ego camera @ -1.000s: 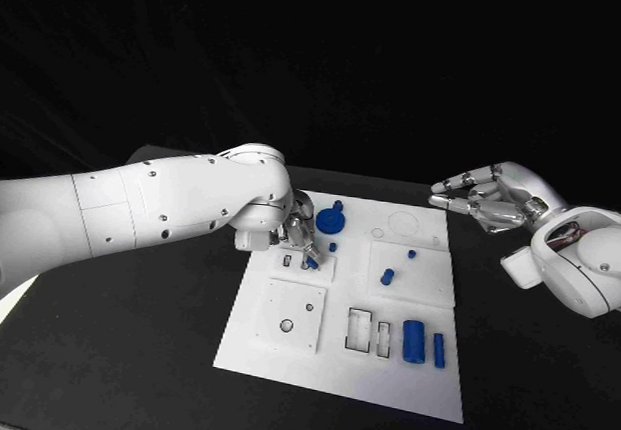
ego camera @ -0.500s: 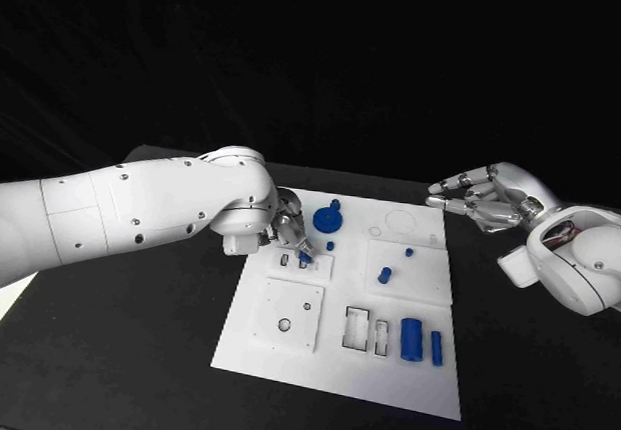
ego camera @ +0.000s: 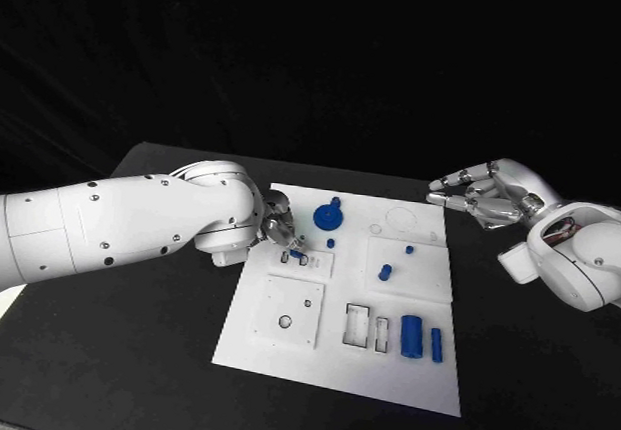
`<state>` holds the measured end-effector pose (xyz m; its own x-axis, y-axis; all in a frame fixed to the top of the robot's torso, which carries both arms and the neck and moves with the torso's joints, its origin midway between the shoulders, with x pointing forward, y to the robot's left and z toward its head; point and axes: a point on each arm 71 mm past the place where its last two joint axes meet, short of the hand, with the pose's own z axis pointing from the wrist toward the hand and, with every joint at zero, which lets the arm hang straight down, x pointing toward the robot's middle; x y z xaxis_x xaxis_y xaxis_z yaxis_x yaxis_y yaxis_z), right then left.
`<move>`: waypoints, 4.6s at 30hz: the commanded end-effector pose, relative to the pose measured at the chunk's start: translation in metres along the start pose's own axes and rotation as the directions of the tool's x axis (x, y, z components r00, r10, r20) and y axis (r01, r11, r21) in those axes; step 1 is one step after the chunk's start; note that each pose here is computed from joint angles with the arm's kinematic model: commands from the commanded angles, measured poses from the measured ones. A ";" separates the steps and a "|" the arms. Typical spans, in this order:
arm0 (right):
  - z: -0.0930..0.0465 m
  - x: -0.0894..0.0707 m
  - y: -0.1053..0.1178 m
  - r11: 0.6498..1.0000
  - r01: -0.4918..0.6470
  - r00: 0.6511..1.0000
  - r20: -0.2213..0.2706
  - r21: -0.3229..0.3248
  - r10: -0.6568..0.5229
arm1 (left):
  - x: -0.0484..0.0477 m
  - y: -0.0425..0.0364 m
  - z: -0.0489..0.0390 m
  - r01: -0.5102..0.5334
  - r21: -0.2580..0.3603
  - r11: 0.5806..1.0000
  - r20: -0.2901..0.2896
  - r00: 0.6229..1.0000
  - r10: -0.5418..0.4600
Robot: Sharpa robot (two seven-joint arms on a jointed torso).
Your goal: Assemble the parts on the task board
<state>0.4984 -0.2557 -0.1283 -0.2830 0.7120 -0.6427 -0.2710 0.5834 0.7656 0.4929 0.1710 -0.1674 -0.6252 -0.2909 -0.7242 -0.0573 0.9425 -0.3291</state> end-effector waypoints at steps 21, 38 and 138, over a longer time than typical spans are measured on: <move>0.000 0.008 0.002 1.000 0.014 1.000 -0.024 -0.020 -0.015 | 0.0131 0.0000 0.0033 -0.040 -0.032 0.999 0.066 0.997 0.042; 0.001 0.009 0.000 1.000 0.010 0.999 -0.032 -0.012 -0.010 | 0.0144 -0.0040 0.0004 -0.022 -0.020 1.000 0.080 0.997 0.024; 0.002 0.014 -0.004 1.000 -0.003 0.998 -0.059 0.009 0.003 | 0.0183 0.0045 0.0103 -0.017 -0.087 0.996 0.066 0.998 0.022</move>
<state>0.4976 -0.2486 -0.1398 -0.3322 0.6919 -0.6411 -0.2605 0.5859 0.7673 0.4902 0.1633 -0.1856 -0.5622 -0.2813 -0.7777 -0.0440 0.9492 -0.3115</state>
